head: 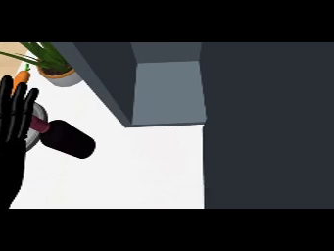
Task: Pick up the wine, place it into the cabinet and close the cabinet
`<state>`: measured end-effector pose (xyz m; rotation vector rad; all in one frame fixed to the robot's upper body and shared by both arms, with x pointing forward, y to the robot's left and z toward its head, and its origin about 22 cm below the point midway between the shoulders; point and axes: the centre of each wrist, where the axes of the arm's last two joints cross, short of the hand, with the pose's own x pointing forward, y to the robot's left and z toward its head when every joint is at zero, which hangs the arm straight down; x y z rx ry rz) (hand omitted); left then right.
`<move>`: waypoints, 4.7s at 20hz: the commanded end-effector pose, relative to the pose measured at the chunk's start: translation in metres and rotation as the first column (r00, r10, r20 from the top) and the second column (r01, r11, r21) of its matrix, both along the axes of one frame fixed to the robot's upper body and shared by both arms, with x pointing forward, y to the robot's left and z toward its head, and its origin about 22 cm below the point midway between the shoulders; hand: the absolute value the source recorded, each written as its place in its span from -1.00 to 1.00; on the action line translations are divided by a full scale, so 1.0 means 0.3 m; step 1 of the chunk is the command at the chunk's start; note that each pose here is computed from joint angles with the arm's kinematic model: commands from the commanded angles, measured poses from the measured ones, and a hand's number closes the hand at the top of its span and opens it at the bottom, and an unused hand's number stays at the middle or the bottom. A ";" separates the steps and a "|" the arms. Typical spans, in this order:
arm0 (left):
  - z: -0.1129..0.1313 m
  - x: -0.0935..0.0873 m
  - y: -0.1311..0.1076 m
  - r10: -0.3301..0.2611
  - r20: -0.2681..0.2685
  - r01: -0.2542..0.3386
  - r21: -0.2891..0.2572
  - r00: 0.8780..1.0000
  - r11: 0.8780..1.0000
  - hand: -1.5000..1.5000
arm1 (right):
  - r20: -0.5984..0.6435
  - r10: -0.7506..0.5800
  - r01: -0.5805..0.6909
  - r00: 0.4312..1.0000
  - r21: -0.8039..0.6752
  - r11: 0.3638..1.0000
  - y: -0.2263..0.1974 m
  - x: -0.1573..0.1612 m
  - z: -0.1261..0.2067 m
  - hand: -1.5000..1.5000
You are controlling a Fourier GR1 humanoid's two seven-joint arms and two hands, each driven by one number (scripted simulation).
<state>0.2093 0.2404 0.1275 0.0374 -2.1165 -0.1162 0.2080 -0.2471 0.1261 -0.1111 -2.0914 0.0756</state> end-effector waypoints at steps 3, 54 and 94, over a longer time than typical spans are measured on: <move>-0.046 0.030 0.155 -0.100 -0.049 0.099 -0.022 0.994 0.995 -1.00 | -0.027 0.028 -0.028 0.999 0.009 1.000 -0.005 -0.051 -0.036 -1.00; 0.000 0.111 0.310 -0.091 -0.343 -0.015 -0.293 0.935 0.956 -1.00 | -0.088 0.288 -0.290 0.954 -0.006 0.957 0.119 -0.278 0.509 -1.00; -0.664 0.122 0.451 -0.026 -0.527 -0.109 -0.224 0.850 0.968 -1.00 | -0.098 0.328 -0.330 0.940 -0.014 0.944 0.130 -0.286 0.534 -1.00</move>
